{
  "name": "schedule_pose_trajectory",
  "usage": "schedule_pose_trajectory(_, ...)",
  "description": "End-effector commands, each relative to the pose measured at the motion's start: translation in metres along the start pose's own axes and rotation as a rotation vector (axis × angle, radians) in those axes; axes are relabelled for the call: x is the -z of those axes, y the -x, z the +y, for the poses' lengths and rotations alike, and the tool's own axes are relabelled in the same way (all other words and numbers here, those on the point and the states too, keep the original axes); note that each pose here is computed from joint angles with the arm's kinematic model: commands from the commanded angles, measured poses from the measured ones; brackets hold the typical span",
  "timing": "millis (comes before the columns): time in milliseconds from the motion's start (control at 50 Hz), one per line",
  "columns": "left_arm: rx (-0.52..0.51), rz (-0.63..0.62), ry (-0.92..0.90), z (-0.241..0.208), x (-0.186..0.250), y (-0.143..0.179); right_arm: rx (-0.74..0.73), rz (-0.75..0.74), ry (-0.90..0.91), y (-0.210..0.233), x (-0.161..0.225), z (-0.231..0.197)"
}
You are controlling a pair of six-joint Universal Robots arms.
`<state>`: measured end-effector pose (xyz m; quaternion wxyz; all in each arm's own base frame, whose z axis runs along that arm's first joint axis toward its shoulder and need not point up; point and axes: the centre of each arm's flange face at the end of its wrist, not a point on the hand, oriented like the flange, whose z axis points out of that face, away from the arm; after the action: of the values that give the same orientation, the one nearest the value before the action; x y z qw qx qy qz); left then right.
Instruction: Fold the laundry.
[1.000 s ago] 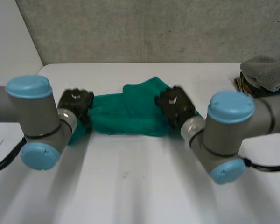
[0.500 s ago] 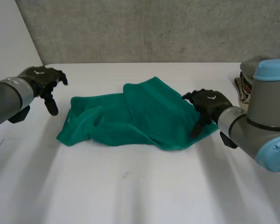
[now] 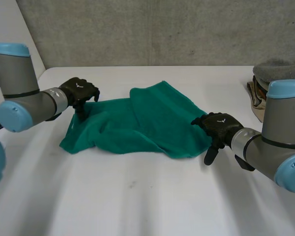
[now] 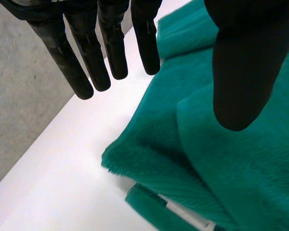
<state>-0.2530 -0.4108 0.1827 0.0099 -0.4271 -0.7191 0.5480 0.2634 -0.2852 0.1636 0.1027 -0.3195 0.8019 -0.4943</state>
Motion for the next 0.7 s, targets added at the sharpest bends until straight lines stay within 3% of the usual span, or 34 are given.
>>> schedule_pose_trajectory(20,0.026,0.021,0.071,0.016,-0.018,-0.009,0.009,0.001,-0.005,0.0,-0.001,0.002)
schedule_pose_trajectory(300,0.001,0.074,0.107,0.025,-0.026,-0.032,0.024,0.019,-0.029,-0.005,-0.003,-0.001)
schedule_pose_trajectory(400,-0.073,0.05,0.123,0.023,-0.025,-0.032,0.027,0.027,-0.035,-0.007,-0.004,-0.003)
schedule_pose_trajectory(480,-0.099,-0.104,0.131,-0.009,-0.002,-0.011,0.032,0.035,-0.041,-0.01,-0.003,-0.005)
schedule_pose_trajectory(520,-0.083,-0.188,0.053,-0.039,0.017,0.001,0.037,0.037,-0.05,-0.01,-0.001,-0.008)
schedule_pose_trajectory(600,-0.086,-0.222,-0.032,-0.07,0.048,0.005,0.03,0.033,-0.06,-0.009,0.006,-0.014)
schedule_pose_trajectory(700,-0.187,-0.268,-0.144,-0.112,0.1,0.004,-0.032,0.0,-0.027,-0.002,0.022,-0.019)
